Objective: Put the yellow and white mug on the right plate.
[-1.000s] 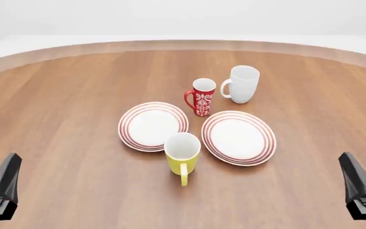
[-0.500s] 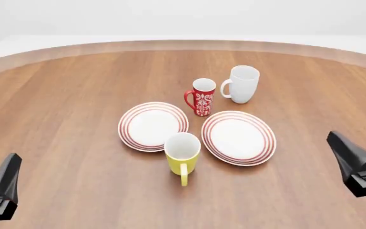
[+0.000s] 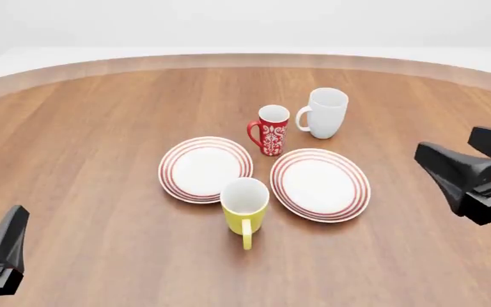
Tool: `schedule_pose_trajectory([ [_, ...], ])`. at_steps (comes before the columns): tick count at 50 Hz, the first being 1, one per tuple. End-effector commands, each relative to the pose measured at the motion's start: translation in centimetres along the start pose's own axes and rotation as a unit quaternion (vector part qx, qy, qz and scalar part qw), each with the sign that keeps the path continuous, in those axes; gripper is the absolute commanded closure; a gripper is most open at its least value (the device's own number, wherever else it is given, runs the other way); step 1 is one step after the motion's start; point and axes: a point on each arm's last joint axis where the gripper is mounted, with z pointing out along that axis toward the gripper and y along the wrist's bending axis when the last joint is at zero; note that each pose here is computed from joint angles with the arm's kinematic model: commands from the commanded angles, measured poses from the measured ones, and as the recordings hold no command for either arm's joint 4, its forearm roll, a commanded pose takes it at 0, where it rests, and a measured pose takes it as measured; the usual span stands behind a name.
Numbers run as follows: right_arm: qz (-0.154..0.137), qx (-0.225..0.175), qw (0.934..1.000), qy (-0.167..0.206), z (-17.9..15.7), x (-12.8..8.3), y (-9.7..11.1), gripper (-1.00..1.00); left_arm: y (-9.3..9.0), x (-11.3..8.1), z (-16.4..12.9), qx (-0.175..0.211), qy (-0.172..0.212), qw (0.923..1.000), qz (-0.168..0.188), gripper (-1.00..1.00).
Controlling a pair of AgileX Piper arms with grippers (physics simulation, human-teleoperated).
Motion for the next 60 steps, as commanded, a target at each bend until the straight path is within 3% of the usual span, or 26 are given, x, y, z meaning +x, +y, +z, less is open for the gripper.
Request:
schedule_pose_trajectory([
  [1,0.02,-0.032,0.9987,0.034,1.2,-1.8,0.8,-1.0,0.0,0.0,0.0,0.0,0.0,1.0,0.0,-1.0],
  [8,0.019,-0.066,0.9956,0.063,2.5,-3.1,1.9,-1.0,0.0,0.0,0.0,0.0,0.0,1.0,0.0,-1.0],
  [11,0.024,-0.06,0.9956,0.068,2.8,-3.6,1.8,-1.0,0.0,0.0,0.0,0.0,0.0,1.0,0.0,-1.0],
  [12,0.014,-0.074,0.9941,0.079,3.3,-3.5,2.3,-1.0,0.0,0.0,0.0,0.0,0.0,1.0,0.0,-1.0],
  [15,0.032,-0.068,0.9934,0.086,3.7,-3.8,2.3,-1.0,0.0,0.0,0.0,0.0,0.0,1.0,0.0,-1.0],
  [16,0.058,-0.07,0.9912,0.096,4.1,-3.9,2.5,-1.0,0.0,0.0,0.0,0.0,0.0,1.0,0.0,-1.0],
  [23,0.055,-0.081,0.9899,0.102,5.0,-4.6,3.1,-1.0,0.0,0.0,0.0,0.0,0.0,1.0,0.0,-1.0],
  [30,0.057,-0.091,0.9869,0.121,6.0,-4.9,3.8,-1.0,0.0,0.0,0.0,0.0,0.0,1.0,0.0,-1.0],
  [32,0.073,-0.09,0.9848,0.13,6.2,-4.8,3.9,-1.0,0.0,0.0,0.0,0.0,0.0,1.0,0.0,-1.0],
  [33,0.059,-0.099,0.9853,0.126,6.2,-5.1,4.2,-1.0,0.0,0.0,0.0,0.0,0.0,1.0,0.0,-1.0],
  [50,0.086,-0.091,0.9793,0.159,7.7,-5.0,4.6,-1.0,0.0,0.0,0.0,0.0,0.0,1.0,0.0,-1.0],
  [60,0.085,-0.098,0.9774,0.167,8.3,-4.7,5.1,-1.0,0.0,0.0,0.0,0.0,0.0,1.0,0.0,-1.0],
])
